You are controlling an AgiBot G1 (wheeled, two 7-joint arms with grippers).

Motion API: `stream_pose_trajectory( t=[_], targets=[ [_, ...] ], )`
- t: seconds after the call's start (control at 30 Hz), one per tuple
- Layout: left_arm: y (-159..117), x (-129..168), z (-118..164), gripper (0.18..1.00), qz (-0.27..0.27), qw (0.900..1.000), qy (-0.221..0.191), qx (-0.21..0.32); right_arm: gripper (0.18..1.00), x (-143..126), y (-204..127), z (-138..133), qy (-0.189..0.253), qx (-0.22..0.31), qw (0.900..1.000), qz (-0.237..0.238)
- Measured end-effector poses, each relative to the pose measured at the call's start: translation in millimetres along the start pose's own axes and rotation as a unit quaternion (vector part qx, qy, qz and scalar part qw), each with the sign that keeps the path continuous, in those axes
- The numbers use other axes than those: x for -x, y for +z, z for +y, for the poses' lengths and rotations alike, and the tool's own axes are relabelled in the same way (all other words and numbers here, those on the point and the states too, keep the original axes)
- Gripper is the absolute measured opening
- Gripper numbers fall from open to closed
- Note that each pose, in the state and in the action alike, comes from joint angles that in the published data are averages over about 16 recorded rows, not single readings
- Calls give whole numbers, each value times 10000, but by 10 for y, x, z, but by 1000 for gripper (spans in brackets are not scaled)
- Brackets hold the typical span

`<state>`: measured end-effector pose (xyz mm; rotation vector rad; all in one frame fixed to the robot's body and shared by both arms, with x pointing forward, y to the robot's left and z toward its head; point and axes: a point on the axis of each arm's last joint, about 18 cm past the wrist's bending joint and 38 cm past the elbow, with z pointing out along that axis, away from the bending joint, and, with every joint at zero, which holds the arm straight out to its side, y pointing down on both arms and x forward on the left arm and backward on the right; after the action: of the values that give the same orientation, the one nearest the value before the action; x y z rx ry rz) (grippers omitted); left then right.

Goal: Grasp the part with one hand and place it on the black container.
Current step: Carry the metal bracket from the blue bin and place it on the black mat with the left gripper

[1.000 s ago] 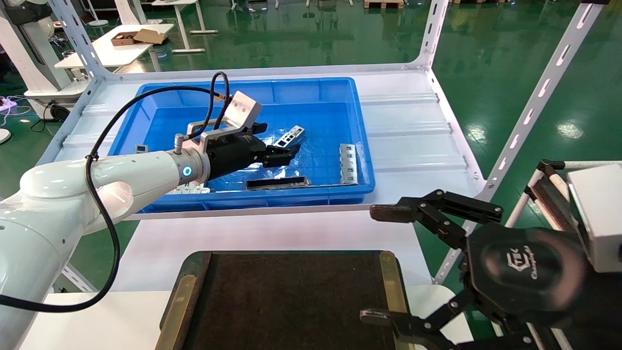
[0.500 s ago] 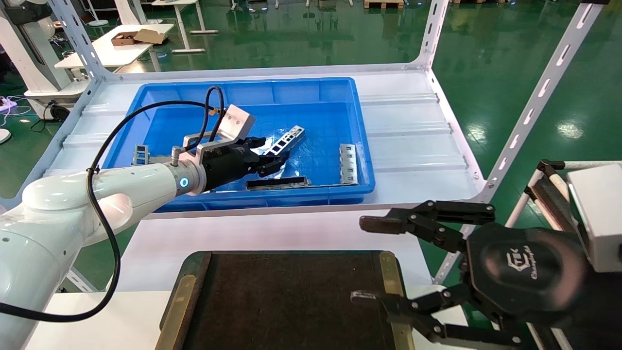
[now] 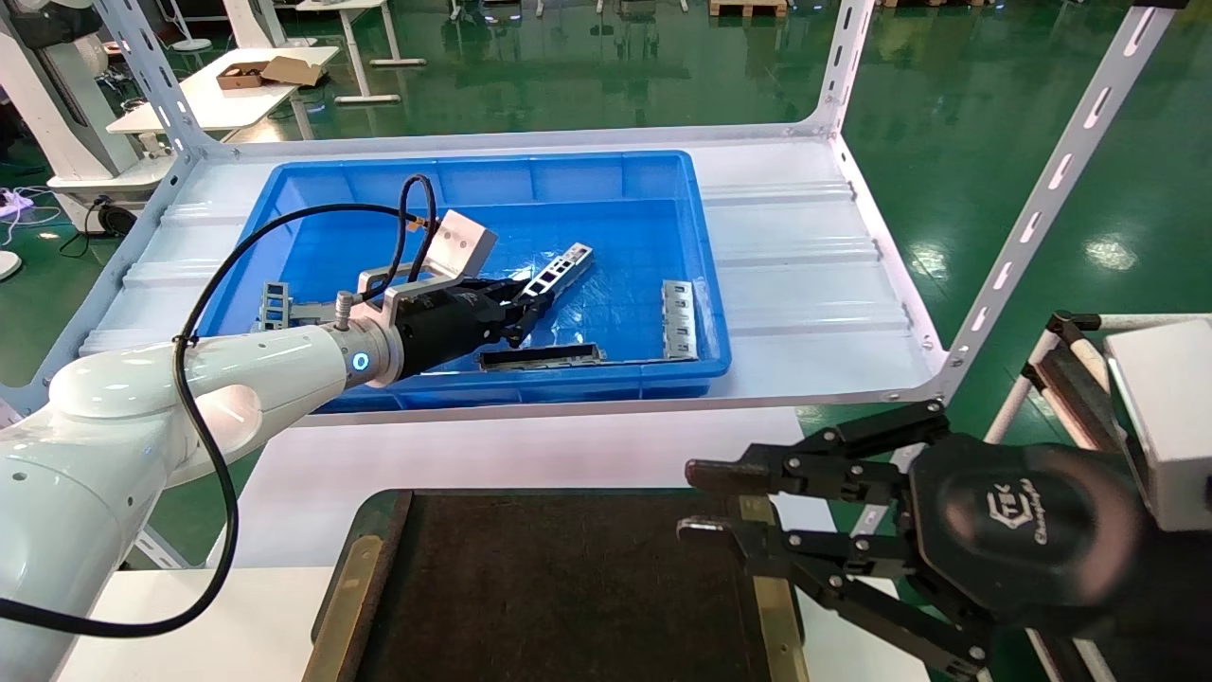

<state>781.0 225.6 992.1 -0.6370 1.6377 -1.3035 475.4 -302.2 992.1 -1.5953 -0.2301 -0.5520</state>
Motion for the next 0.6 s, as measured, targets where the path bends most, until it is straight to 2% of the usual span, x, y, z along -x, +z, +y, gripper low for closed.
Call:
stream_pose_trajectory(
  t=[0.07,0.33,0.6],
  targets=[
    [-2,20,-38,382,-38,10000,13,-39,363,0,0,0,0,0,10000,0],
    [-79,126,-308,338,-38,9993,162,-334,251,0,0,0,0,0,10000,0],
    [-415,145,-574,335,755,9929,360,-840,206,0,0,0,0,0,10000,0]
  ],
)
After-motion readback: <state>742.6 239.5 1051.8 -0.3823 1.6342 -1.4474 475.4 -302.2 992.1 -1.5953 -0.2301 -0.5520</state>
